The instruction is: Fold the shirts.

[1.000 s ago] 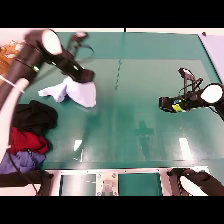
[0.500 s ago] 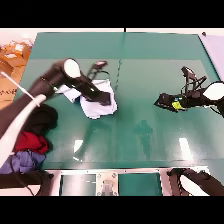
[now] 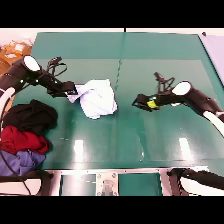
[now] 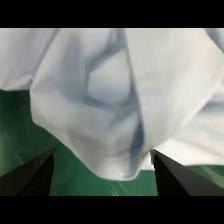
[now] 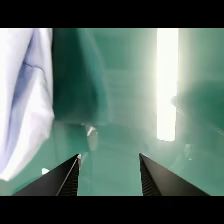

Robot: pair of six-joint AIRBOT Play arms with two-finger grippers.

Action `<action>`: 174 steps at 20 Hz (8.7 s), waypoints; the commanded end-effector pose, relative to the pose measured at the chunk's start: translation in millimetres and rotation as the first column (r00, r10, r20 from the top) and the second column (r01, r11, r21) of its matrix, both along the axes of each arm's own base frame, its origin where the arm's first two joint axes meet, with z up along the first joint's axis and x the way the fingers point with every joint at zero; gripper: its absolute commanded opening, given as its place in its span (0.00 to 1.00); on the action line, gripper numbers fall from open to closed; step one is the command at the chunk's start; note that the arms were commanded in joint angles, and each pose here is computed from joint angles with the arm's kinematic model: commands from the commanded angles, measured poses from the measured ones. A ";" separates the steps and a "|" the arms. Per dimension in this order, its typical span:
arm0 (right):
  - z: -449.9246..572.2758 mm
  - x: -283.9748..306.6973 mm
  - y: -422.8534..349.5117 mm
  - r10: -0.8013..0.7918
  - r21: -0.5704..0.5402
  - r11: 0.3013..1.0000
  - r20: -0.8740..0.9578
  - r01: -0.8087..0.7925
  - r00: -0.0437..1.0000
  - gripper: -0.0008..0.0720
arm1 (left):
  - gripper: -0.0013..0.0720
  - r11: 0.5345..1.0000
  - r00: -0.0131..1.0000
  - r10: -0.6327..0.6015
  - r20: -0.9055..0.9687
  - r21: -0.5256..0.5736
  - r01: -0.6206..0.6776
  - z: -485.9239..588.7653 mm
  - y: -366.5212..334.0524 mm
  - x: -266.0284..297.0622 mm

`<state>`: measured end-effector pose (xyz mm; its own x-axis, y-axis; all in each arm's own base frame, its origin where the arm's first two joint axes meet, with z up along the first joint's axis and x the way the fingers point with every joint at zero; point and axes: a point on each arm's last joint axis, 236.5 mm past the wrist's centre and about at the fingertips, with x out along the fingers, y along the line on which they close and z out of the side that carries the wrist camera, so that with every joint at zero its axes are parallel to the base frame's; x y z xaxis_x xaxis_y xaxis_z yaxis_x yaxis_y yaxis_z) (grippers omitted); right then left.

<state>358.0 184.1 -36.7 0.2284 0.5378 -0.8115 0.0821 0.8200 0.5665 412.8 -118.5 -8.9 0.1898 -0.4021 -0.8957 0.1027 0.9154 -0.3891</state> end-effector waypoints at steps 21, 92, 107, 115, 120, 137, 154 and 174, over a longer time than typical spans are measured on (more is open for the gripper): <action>-21.1 130.4 118.0 0.097 0.188 0.976 0.095 -0.113 0.991 0.03 | 0.05 0.936 0.992 -0.080 0.095 0.351 0.042 13.7 89.4 21.2; -8.0 -20.3 -311.4 -0.489 -0.144 0.865 -0.030 0.480 0.872 0.04 | 0.91 0.992 0.990 -0.006 -0.144 -0.127 -0.013 9.4 81.4 20.5; -27.6 -16.4 -296.3 -0.423 -0.115 0.903 -0.071 0.414 0.903 0.04 | 0.57 0.973 0.922 0.054 -0.384 -0.188 -0.135 -112.8 -52.4 -87.1; -20.1 -29.2 -245.4 -0.362 -0.025 0.931 -0.218 0.365 0.907 0.03 | 0.05 0.991 0.975 0.024 -0.220 -0.126 -0.053 -52.1 -23.2 -78.5; 84.1 10.9 -197.8 -0.236 0.012 0.972 0.073 0.236 0.969 0.03 | 0.05 0.988 0.990 0.050 0.133 -0.153 -0.030 84.5 -20.2 -75.8; 622.1 -193.6 -145.7 -0.058 0.110 0.868 0.991 0.484 -0.122 0.04 | 0.05 0.992 0.056 0.110 0.992 -0.113 0.052 581.0 18.9 -240.5; 132.4 112.6 -216.8 -0.348 0.052 0.929 0.455 0.366 0.820 0.04 | 0.05 0.998 0.917 0.059 0.395 -0.053 -0.041 103.4 -2.2 71.6; -16.7 65.5 -277.0 -0.174 -0.231 0.955 0.062 0.183 0.983 0.03 | 0.05 0.981 0.995 -0.088 -0.042 0.172 0.094 -50.0 34.2 13.2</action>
<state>457.3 -80.6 -32.6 0.4236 0.3142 -0.8496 0.1967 0.8836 0.4249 449.3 -93.4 -41.5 0.2154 -0.2903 -0.9324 0.1769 0.9506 -0.2551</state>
